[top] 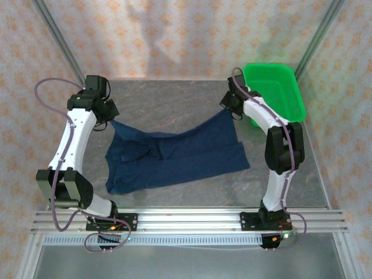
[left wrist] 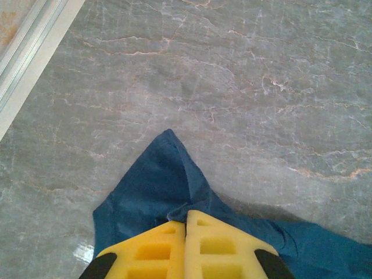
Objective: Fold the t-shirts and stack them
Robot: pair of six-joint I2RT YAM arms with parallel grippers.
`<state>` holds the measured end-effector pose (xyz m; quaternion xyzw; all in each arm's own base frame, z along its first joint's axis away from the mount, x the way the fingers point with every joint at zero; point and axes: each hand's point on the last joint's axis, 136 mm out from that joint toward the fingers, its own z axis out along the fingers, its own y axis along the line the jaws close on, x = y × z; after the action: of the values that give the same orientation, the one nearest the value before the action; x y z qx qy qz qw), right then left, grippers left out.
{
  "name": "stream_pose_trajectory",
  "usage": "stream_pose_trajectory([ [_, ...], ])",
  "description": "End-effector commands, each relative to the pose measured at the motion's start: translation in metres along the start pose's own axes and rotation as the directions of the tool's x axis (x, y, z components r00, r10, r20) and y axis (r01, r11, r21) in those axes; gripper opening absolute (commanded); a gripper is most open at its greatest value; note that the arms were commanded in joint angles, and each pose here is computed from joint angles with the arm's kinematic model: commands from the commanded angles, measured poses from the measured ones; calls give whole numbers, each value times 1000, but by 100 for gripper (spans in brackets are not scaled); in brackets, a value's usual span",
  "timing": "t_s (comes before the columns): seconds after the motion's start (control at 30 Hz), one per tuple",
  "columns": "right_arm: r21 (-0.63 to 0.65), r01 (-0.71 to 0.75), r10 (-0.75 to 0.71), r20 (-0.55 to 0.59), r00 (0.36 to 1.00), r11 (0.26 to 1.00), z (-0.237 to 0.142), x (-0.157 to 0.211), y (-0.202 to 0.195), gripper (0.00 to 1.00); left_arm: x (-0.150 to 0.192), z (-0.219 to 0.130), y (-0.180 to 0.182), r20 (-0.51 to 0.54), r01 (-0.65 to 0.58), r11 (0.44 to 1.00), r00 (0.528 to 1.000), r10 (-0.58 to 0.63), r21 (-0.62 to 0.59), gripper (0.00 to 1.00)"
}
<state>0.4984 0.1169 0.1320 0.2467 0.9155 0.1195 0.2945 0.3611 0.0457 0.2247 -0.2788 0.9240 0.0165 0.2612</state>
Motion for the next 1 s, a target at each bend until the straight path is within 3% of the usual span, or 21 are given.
stream_pose_trajectory([
  [0.0,15,14,-14,8,1000,1000,10,-8,-2,0,-15,22,-1,14,10,999,1000,-10,-39,0],
  [0.43,60,-23,22,11,1000,998,58,-23,-7,0,-44,114,-18,-61,-24,988,998,15,-154,0],
  [0.77,75,-46,44,27,999,996,91,-36,-2,0,-71,162,-24,-67,-15,975,998,1,-221,0],
  [0.97,51,-88,85,48,995,995,99,-47,4,0,-89,186,-18,-44,119,968,990,-132,-221,0],
])
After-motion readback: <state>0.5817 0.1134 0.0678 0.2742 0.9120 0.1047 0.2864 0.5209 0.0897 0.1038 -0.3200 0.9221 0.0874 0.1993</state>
